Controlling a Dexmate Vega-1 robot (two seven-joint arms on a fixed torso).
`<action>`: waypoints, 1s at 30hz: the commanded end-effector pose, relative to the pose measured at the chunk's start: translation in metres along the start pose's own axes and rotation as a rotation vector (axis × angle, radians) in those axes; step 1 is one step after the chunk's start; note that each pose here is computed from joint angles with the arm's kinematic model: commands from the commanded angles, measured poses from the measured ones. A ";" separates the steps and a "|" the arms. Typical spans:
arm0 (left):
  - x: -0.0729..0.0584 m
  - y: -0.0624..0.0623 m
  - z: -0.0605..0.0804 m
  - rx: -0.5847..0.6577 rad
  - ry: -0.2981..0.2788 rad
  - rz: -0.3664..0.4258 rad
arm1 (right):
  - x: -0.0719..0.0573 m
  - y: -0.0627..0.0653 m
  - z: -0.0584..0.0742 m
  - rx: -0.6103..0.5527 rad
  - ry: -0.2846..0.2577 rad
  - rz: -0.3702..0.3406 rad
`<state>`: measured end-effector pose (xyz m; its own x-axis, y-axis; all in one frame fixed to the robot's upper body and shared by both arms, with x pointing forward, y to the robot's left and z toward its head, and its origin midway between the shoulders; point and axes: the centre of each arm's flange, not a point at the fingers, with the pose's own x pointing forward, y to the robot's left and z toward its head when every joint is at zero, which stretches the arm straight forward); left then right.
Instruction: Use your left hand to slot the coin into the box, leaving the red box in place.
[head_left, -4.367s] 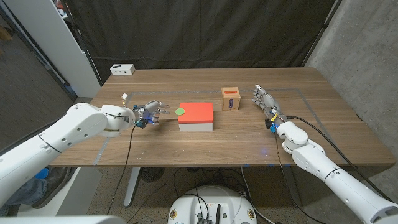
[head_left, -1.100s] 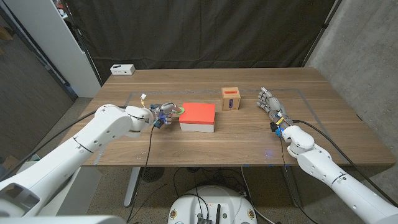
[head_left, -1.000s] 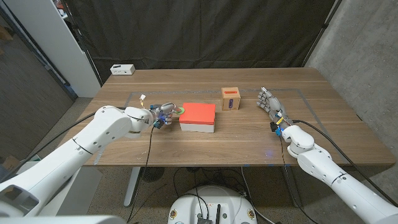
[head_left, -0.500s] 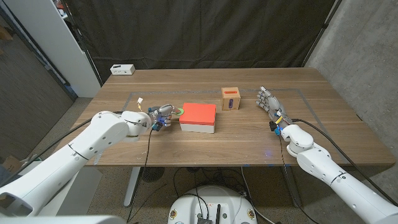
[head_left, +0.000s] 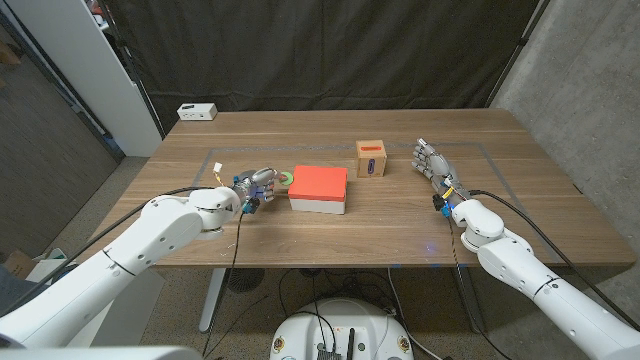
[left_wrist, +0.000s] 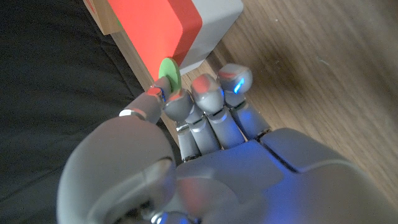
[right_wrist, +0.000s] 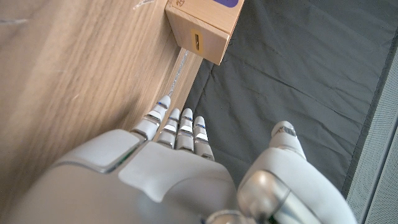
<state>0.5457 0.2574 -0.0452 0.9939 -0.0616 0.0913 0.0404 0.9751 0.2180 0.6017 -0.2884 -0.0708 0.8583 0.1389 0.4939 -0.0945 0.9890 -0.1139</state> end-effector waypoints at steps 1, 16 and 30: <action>-0.004 0.003 -0.009 -0.055 -0.048 0.009 | -0.005 -0.001 0.001 -0.007 0.008 -0.009; -0.018 0.004 -0.001 -0.022 -0.084 0.057 | -0.009 -0.003 -0.001 -0.009 0.013 -0.009; -0.031 0.017 0.020 0.058 -0.169 0.148 | -0.015 -0.002 0.001 -0.004 -0.002 -0.015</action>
<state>0.5238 0.2653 -0.0400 0.9769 0.0017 0.2139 -0.0470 0.9772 0.2071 0.5933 -0.2925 -0.0763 0.8635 0.1283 0.4878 -0.0820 0.9899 -0.1154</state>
